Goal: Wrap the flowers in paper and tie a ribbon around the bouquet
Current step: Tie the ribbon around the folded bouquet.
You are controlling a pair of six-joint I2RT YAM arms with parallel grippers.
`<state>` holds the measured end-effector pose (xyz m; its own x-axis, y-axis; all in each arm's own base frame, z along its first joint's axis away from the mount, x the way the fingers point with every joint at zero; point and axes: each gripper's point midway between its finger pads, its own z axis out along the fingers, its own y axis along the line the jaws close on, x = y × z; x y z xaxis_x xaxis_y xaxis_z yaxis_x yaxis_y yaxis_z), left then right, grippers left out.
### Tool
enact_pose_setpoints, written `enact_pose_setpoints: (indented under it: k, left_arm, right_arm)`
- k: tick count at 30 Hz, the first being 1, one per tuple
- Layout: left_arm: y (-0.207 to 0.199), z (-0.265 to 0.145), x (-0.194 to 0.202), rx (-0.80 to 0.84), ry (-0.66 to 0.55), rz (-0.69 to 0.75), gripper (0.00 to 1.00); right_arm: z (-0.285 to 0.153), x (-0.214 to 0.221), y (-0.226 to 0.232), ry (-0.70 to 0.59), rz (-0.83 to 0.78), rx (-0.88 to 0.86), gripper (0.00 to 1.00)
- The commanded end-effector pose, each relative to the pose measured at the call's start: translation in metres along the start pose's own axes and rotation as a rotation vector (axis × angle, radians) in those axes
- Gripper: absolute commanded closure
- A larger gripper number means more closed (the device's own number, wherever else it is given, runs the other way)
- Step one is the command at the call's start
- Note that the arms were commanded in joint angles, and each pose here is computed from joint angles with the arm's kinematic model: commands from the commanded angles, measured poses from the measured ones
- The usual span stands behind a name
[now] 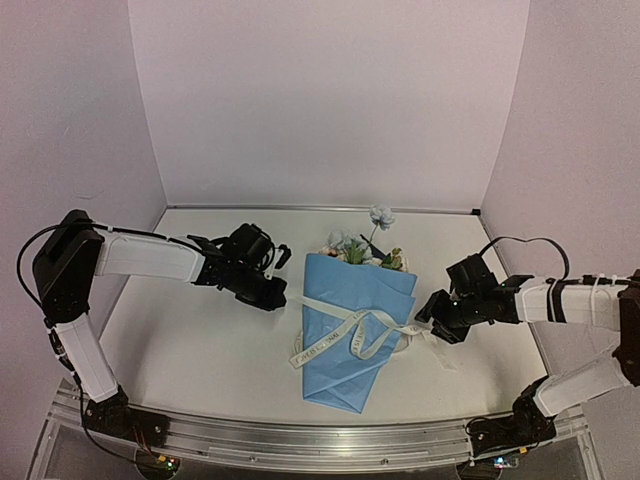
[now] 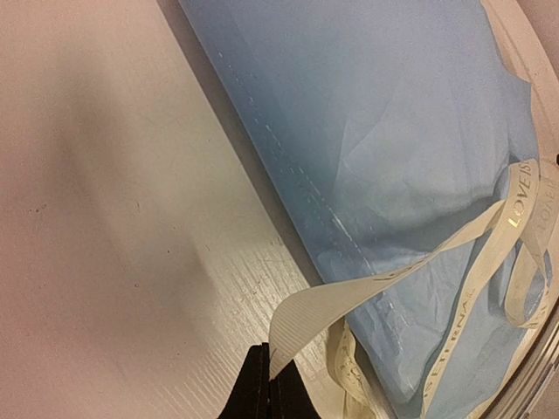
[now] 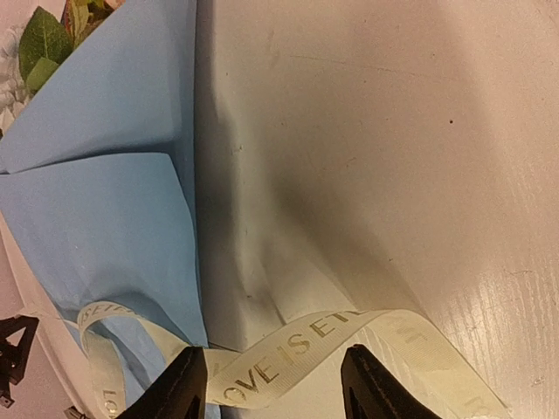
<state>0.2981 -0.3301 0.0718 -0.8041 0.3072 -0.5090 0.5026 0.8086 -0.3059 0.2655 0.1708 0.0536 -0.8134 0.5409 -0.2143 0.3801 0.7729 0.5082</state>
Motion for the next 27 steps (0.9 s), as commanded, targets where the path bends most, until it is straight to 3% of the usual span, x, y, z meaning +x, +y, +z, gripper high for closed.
enact_pose_setpoints:
  k: [1,18,22,27]
  left_arm:
    - [-0.011,-0.018,-0.024,0.034,-0.067,0.019,1.0]
    - [-0.01,-0.02,-0.024,0.034,-0.078,0.006,1.0]
    - [-0.008,-0.02,-0.024,0.031,-0.081,-0.003,1.0]
    - [-0.002,-0.024,-0.023,0.011,-0.096,-0.023,1.0]
  right_arm:
    - [0.0,-0.005,0.002,-0.056,0.049,-0.008,0.47]
    - [0.008,0.0,0.0,-0.088,0.099,0.034,0.6]
    - [0.008,-0.003,0.005,-0.089,0.108,0.03,0.72]
    - [0.009,-0.006,0.01,-0.094,0.108,0.028,0.96]
